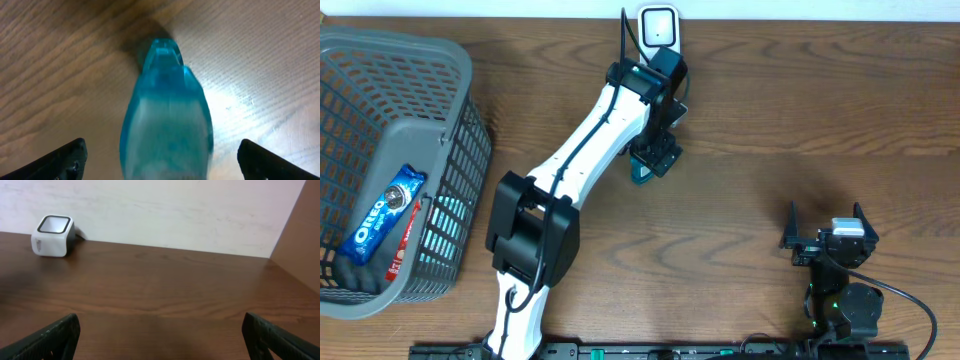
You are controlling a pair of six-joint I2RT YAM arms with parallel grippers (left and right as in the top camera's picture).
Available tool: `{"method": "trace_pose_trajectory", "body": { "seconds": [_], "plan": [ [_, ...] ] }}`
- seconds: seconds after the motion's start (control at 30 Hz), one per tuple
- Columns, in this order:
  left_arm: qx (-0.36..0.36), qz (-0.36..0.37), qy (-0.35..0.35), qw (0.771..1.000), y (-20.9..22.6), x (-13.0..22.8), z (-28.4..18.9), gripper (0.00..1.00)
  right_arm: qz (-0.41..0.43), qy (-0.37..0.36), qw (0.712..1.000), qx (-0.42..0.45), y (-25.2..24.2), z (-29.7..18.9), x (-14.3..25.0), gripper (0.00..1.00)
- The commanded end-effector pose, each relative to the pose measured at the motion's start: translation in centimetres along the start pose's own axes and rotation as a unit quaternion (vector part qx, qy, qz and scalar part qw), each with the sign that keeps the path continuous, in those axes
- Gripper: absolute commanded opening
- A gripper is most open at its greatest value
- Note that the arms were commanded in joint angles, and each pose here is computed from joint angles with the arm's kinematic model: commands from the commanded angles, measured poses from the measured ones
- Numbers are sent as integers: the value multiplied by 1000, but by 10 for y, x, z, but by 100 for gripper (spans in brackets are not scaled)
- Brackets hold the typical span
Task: Scan the item barcode
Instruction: 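Carry the bottle with the left gripper and set it near the scanner, then return the left gripper to the basket and grasp the mint tissue pack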
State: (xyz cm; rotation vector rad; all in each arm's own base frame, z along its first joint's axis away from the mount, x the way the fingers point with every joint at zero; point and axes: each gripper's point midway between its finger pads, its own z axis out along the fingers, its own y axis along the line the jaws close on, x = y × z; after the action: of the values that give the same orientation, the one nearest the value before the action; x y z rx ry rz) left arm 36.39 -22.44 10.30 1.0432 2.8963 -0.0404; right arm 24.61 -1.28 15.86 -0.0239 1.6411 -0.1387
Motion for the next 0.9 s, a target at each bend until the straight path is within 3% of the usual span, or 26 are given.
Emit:
{"method": "trace_pose_trajectory", "body": {
  "seconds": [0.0,0.23,0.33,0.43,0.57,0.67,0.8,0.87],
  "plan": [
    [-12,2,-55,998,0,-4,-48,97,-7,-1,1000,-1,1,0,0,99],
    [-22,-2,-156,987,-4,16,-142,98,-7,-1,1000,-1,1,0,0,99],
    [-65,-60,-209,974,14,36,-188,98,-7,-1,1000,-1,1,0,0,99],
    [-131,-146,-261,945,53,65,-234,98,-7,-1,1000,-1,1,0,0,99],
    [-186,-284,-312,888,112,120,-281,98,-7,-1,1000,-1,1,0,0,99],
    [-206,-452,-336,800,167,176,-301,98,-7,-1,1000,-1,1,0,0,99],
    [-208,-681,-320,625,226,265,-297,98,-7,-1,1000,-1,1,0,0,99],
    [-177,-739,-302,576,240,290,-281,98,-7,-1,1000,-1,1,0,0,99]
  ]
}}
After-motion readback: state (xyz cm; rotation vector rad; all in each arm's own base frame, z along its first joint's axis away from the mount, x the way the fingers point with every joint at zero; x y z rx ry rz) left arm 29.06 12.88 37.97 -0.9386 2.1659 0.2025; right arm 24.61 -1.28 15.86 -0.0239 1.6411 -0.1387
